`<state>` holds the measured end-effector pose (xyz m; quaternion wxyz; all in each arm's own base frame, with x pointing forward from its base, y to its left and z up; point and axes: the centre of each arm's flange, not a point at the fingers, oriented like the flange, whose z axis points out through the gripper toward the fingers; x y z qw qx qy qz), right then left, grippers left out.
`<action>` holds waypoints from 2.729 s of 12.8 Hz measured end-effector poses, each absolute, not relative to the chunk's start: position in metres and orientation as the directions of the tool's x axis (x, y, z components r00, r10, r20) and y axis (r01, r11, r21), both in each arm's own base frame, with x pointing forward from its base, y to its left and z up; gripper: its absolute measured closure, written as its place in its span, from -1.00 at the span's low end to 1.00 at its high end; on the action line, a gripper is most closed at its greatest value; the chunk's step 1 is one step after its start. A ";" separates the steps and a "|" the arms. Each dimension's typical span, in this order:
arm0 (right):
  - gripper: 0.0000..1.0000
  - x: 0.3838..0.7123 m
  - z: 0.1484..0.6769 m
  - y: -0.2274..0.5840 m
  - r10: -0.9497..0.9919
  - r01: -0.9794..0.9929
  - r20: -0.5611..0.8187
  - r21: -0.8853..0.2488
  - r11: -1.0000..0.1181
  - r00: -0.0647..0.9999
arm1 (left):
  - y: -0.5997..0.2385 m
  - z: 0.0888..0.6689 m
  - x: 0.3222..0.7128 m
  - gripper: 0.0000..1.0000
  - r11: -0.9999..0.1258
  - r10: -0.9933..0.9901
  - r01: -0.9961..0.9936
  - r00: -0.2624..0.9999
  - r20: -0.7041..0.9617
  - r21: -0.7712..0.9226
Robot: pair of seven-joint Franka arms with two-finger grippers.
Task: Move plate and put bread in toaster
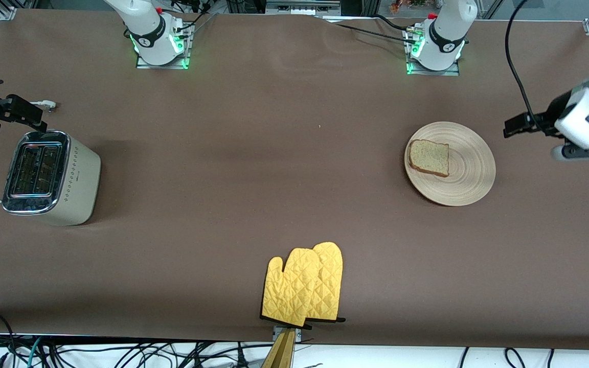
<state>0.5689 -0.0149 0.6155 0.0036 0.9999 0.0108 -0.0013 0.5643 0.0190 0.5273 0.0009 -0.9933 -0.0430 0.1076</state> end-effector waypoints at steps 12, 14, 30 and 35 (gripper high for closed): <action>-1.00 0.569 0.615 -0.015 0.021 0.021 -0.005 0.007 -1.000 1.000 | 0.282 0.246 0.522 -1.00 -0.825 -0.143 0.098 0.916 -0.374 0.556; -1.00 0.569 0.614 -0.015 0.021 0.021 -0.006 0.007 -1.000 1.000 | 0.282 0.205 0.515 -1.00 -0.780 -0.173 0.108 0.910 -0.378 0.617; -1.00 0.569 0.613 -0.015 0.021 0.021 -0.008 0.007 -1.000 1.000 | 0.223 0.120 0.517 -0.12 -0.567 -0.195 0.157 0.928 -0.317 0.808; -1.00 0.569 0.613 -0.015 0.021 0.021 -0.009 0.007 -1.000 1.000 | 0.212 0.107 0.517 0.73 -0.522 -0.226 0.119 0.935 -0.272 0.845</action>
